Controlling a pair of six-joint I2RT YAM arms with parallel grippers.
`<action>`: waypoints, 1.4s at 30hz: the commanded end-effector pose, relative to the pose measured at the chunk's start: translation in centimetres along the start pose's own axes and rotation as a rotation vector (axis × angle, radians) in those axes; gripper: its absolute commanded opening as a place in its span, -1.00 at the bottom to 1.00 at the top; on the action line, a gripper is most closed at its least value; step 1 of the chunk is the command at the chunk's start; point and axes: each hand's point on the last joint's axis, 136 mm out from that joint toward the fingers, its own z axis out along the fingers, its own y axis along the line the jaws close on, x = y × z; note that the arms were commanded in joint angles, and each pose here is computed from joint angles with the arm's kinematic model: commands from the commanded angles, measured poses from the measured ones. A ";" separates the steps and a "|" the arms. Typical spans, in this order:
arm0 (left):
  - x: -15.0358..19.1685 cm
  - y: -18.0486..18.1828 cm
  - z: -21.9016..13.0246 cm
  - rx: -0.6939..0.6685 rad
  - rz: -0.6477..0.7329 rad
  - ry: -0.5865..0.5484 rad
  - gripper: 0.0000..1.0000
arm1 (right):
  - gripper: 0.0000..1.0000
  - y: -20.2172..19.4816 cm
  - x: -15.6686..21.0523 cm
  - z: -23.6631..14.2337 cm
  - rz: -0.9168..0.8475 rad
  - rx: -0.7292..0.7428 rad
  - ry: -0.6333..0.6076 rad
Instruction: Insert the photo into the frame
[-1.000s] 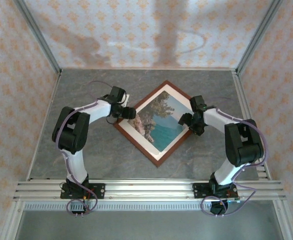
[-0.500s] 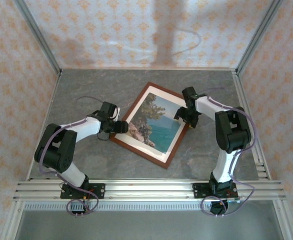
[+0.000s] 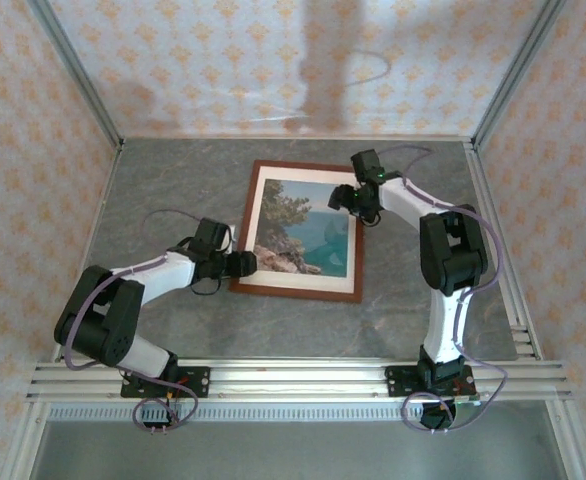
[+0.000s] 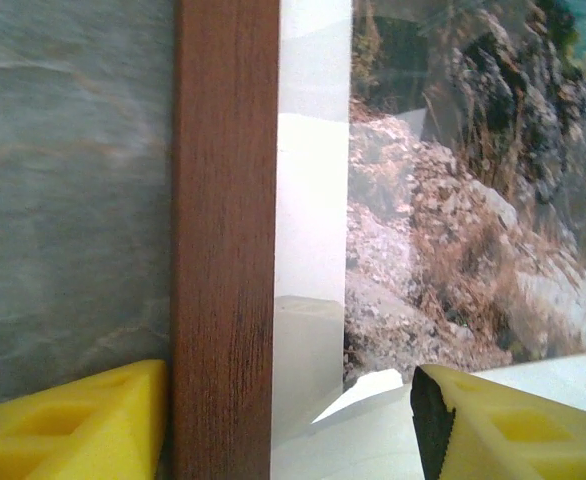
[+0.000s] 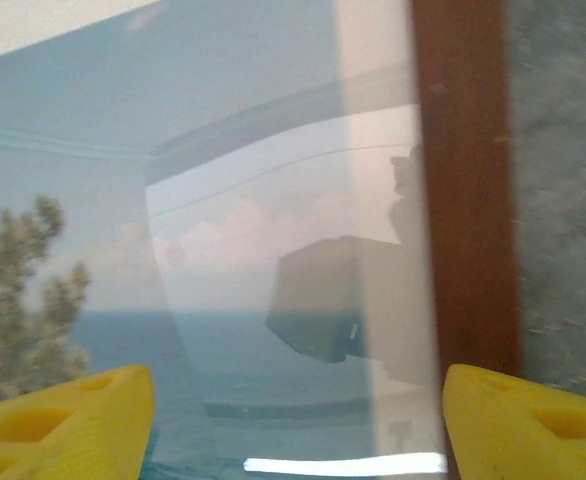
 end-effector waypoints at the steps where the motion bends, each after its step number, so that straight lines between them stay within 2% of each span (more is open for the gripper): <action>1: 1.8 -2.3 -0.3 0.097 -0.011 0.041 0.29 | 0.52 0.4 -0.1 0.6 -0.045 0.005 0.008; 6: 2.5 -3.0 -1.4 0.114 -0.016 0.026 0.29 | 0.52 -1.3 -0.6 -1.0 -0.064 0.075 -0.023; 10: 1.6 -1.9 -3.4 0.035 0.013 -0.042 0.33 | 0.57 -2.6 -1.2 -4.0 -0.088 0.133 -0.086; 16: -2.5 0.5 -7.9 -0.165 0.049 -0.278 0.58 | 0.70 -5.1 -1.8 -10.1 -0.153 0.277 -0.230; 22: -7.4 2.4 -14.0 -0.348 0.070 -0.604 0.95 | 0.89 -8.9 -2.5 -17.8 -0.194 0.484 -0.463; 25: -9.0 3.6 -15.9 -0.442 0.068 -0.730 1.00 | 0.98 -10.8 -2.2 -20.3 -0.160 0.546 -0.576; 29: -10.3 5.9 -17.8 -0.582 0.033 -0.849 1.00 | 0.99 -13.4 -1.4 -20.7 -0.083 0.568 -0.652; 32: -11.0 7.2 -17.8 -0.644 0.072 -0.897 1.00 | 0.99 -15.8 -0.8 -20.0 -0.052 0.639 -0.692; 38: -11.5 11.2 -15.5 -0.788 0.116 -0.822 1.00 | 0.99 -19.3 0.4 -16.2 -0.068 0.665 -0.750; 42: -11.4 13.3 -12.9 -0.739 0.116 -0.796 1.00 | 0.99 -20.3 0.9 -13.4 -0.085 0.622 -0.738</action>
